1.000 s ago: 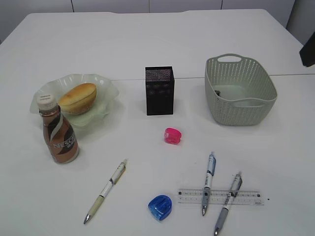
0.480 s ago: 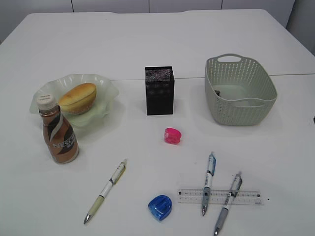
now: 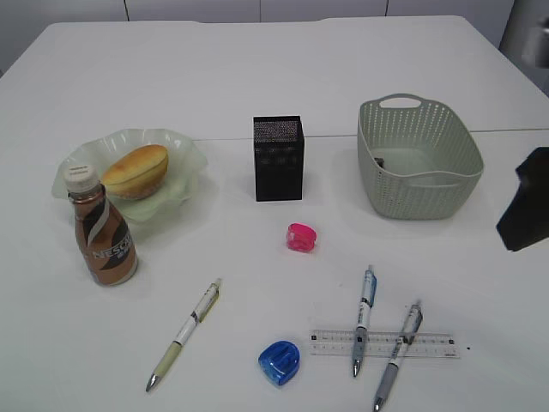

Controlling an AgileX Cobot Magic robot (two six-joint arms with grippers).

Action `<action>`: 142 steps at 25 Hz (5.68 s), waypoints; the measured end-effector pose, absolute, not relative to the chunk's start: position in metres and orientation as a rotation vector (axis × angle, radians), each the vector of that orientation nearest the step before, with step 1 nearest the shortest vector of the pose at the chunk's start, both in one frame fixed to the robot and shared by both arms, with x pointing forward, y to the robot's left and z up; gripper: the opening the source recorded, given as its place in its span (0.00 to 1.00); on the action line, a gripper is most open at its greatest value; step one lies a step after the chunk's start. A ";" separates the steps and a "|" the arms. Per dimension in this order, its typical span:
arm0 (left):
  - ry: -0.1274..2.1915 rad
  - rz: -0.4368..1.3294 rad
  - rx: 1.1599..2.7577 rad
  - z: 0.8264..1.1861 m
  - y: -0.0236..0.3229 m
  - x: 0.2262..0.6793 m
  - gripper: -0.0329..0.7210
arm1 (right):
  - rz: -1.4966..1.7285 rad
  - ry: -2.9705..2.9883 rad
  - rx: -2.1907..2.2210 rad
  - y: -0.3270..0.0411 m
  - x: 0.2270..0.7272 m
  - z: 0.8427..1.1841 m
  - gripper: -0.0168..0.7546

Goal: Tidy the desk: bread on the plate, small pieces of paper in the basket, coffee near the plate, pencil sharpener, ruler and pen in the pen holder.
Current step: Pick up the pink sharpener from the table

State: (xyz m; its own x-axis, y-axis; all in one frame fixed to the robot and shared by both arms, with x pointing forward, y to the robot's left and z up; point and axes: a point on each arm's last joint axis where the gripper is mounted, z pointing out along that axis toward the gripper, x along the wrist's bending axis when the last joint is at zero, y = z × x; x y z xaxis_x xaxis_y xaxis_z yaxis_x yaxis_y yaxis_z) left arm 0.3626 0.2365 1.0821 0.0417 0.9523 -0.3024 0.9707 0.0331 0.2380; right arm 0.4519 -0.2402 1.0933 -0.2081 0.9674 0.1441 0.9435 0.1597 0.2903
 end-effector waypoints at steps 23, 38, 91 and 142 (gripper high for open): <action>1.936 -0.045 1.962 1.082 0.238 0.363 0.65 | 0.498 2.874 0.906 -0.153 0.601 1.007 0.63; 1.942 0.008 1.982 1.081 0.241 0.364 0.65 | 0.601 2.890 0.596 -0.136 0.633 0.942 0.63; 1.942 0.008 1.982 1.081 0.241 0.364 0.64 | 0.598 2.875 0.532 -0.117 0.657 0.904 0.63; 1.944 0.020 1.988 1.081 0.242 0.364 0.62 | 0.616 2.929 0.584 -0.115 0.654 0.893 0.26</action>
State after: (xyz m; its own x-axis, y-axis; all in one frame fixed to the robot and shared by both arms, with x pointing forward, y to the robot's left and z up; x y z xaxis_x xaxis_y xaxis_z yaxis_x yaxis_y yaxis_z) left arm 0.3644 0.2421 1.0810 0.0536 0.9701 -0.2367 0.9650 0.0106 0.2620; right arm 0.6541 -0.1148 0.8933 -0.9225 0.3858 -0.0115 0.3485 0.8454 0.4048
